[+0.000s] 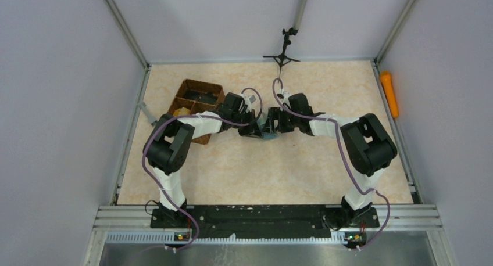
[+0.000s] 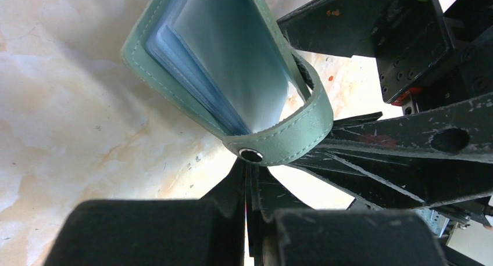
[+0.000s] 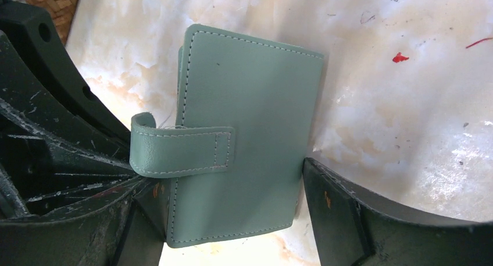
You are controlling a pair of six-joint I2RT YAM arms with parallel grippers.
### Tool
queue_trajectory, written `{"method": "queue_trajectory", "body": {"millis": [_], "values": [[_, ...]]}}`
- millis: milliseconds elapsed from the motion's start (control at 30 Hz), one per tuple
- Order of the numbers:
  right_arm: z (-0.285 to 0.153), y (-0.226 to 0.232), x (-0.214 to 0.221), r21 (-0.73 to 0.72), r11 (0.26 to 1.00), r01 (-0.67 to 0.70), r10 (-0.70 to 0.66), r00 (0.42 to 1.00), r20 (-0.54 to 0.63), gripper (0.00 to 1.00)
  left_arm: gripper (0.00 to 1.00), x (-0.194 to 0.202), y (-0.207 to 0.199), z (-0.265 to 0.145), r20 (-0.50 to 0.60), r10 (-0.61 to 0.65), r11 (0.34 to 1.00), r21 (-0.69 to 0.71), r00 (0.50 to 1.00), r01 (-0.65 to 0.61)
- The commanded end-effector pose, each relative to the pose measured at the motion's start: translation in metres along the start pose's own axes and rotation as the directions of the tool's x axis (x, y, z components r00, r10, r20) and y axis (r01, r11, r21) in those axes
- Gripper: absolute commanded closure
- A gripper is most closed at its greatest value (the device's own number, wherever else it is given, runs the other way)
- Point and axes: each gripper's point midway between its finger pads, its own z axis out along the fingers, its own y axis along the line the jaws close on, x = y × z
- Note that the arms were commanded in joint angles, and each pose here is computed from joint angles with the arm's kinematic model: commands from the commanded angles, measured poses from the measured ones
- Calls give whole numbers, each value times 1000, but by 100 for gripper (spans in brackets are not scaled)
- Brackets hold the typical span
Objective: Take the credit cards out of the card holder
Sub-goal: Open the card holder at the center of the board.
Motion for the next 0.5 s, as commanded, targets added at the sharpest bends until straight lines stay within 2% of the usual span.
{"method": "queue_trajectory", "body": {"millis": [0, 100, 267, 467], "values": [[11, 2, 11, 26, 998, 55, -54, 997, -63, 23, 100, -16, -19, -12, 68, 57, 997, 40, 996, -60], [11, -2, 17, 51, 997, 63, -58, 994, -95, 30, 100, -17, -18, -13, 75, 60, 998, 30, 995, -62], [12, -9, 19, 94, 993, 76, -66, 992, -110, 31, 100, -18, -18, -14, 81, 63, 997, 26, 995, -66], [13, -18, 22, 137, 987, 79, -61, 989, -133, 40, 100, -19, -19, -15, 87, 66, 997, 25, 994, -69]]}}
